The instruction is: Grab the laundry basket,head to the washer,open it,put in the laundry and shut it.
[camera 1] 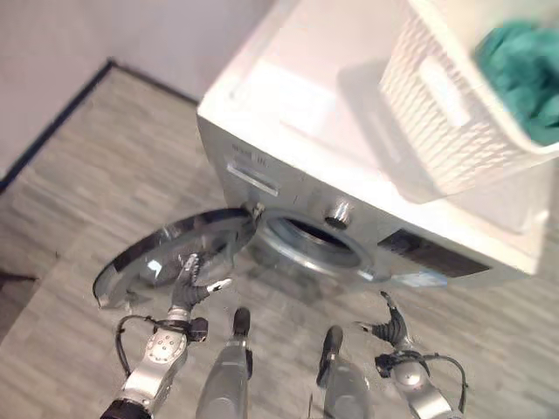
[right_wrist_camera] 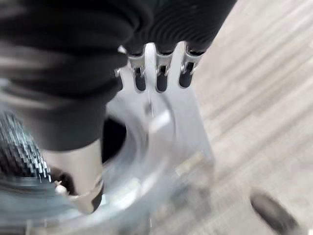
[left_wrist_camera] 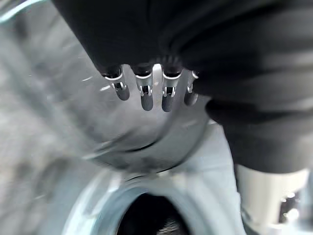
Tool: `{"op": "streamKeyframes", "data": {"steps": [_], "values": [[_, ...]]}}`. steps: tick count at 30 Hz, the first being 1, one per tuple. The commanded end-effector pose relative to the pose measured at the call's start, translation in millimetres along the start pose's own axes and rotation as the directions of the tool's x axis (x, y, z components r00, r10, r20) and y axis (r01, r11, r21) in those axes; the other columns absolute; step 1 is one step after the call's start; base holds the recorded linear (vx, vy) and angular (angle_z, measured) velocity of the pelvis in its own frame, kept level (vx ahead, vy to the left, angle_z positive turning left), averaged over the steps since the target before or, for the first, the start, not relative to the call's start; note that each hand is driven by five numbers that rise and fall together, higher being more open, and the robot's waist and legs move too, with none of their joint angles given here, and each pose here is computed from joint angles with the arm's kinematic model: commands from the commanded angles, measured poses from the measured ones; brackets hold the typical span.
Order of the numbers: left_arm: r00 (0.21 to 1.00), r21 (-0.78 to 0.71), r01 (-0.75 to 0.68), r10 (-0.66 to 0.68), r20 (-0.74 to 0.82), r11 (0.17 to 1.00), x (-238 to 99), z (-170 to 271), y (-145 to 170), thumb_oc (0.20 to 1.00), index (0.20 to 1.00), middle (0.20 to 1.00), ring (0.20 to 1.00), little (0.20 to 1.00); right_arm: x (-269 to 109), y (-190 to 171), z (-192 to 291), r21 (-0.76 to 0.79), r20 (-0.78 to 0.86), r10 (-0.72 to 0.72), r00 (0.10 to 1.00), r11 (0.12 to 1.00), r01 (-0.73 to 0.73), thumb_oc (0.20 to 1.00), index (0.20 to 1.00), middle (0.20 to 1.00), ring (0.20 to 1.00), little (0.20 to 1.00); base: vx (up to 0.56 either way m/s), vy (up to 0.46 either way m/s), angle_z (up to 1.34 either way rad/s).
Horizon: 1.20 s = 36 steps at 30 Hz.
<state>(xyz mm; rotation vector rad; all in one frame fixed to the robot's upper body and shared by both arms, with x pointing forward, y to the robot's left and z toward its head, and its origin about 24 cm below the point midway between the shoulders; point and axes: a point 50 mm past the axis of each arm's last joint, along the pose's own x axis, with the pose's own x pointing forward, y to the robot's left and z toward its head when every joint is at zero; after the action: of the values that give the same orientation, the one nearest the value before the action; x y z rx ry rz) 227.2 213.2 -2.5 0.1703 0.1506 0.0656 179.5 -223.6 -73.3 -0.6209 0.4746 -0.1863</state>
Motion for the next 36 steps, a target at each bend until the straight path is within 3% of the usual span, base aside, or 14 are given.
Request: {"op": "streamKeyframes", "data": {"steps": [1,6,11,15,16,17,21,27,29,31,33,34,35,36], "values": [[0.995,0.007,0.054,-0.054,0.079,0.999,-3,16,-1,1.000,1.000,1.000,1.000,1.000,11,-47,-3,-0.096,0.036,-0.118,0.992,0.988,0.121,1.000,1.000,1.000,1.000,1.000,0.18,0.099,-0.32],[0.998,0.016,0.055,-0.055,0.043,0.998,-8,8,0,1.000,1.000,1.000,1.000,1.000,13,-94,3,0.012,0.045,-0.295,0.954,0.956,0.295,1.000,1.000,1.000,1.000,1.000,0.11,0.092,-0.56],[0.998,0.028,0.066,-0.066,0.008,0.997,-7,0,-6,1.000,1.000,1.000,1.000,1.000,11,-162,21,0.062,0.104,-0.567,0.817,0.824,0.564,1.000,1.000,1.000,1.000,1.000,0.09,0.141,-0.41],[0.996,0.027,0.090,-0.090,0.001,0.996,-2,0,-11,1.000,1.000,1.000,1.000,1.000,-3,-226,74,0.138,0.289,-0.787,0.544,0.597,0.790,1.000,1.000,1.000,1.000,1.000,0.02,0.108,0.18],[0.995,0.040,0.101,-0.101,-0.001,0.994,-2,0,-10,1.000,1.000,1.000,1.000,1.000,-13,-254,106,0.212,0.374,-0.841,0.392,0.489,0.846,1.000,1.000,1.000,1.000,1.000,0.06,0.023,0.23],[0.995,0.039,0.101,-0.101,0.001,0.994,-2,0,-11,1.000,1.000,1.000,1.000,1.000,-14,-255,107,0.213,0.374,-0.841,0.390,0.487,0.847,1.000,1.000,1.000,1.000,1.000,0.09,-0.026,-0.04],[0.994,0.067,0.111,-0.111,0.000,0.992,3,2,-7,1.000,1.000,1.000,1.000,1.000,-40,-304,173,0.288,0.561,-0.812,0.160,0.373,0.882,1.000,1.000,1.000,1.000,1.000,0.08,-0.138,0.02],[0.986,0.089,0.154,-0.148,-0.074,0.984,-4,-14,-7,1.000,1.000,1.000,1.000,1.000,-63,-340,236,0.255,0.730,-0.669,0.141,0.457,0.852,1.000,1.000,1.000,1.000,1.000,0.13,-0.231,0.65],[0.977,0.075,0.187,-0.177,-0.120,0.980,-9,-22,-8,1.000,1.000,1.000,1.000,1.000,-64,-352,283,0.123,0.805,-0.545,0.236,0.542,0.831,1.000,1.000,1.000,1.000,1.000,0.18,-0.412,0.62],[0.967,0.053,0.214,-0.204,-0.152,0.975,-12,-26,-9,1.000,1.000,1.000,1.000,1.000,-49,-351,327,0.112,0.810,-0.488,0.325,0.673,0.731,1.000,1.000,1.000,1.000,1.000,0.12,-0.340,0.47],[0.960,0.036,0.237,-0.228,-0.162,0.971,-13,-27,-12,1.000,1.000,1.000,1.000,1.000,-36,-347,360,0.062,0.800,-0.440,0.407,0.736,0.674,0.893,0.893,0.893,0.893,0.893,0.08,-0.134,0.10],[0.961,0.025,0.234,-0.227,-0.160,0.972,-14,-27,-14,1.000,1.000,1.000,1.000,1.000,-37,-346,365,0.057,0.807,-0.432,0.403,0.736,0.675,0.900,0.900,0.900,0.900,0.900,0.08,-0.135,0.23],[0.950,0.010,0.273,-0.268,-0.161,0.962,-15,-26,-18,1.000,1.000,1.000,1.000,1.000,-19,-332,395,-0.003,0.770,-0.374,0.517,0.808,0.589,0.884,0.884,0.884,0.884,0.884,0.08,-0.088,0.31],[0.950,0.006,0.272,-0.267,-0.160,0.962,-15,-26,-19,1.000,1.000,1.000,1.000,1.000,-20,-332,397,-0.005,0.772,-0.371,0.516,0.808,0.589,0.881,0.881,0.881,0.881,0.881,0.04,-0.113,0.16]]}}
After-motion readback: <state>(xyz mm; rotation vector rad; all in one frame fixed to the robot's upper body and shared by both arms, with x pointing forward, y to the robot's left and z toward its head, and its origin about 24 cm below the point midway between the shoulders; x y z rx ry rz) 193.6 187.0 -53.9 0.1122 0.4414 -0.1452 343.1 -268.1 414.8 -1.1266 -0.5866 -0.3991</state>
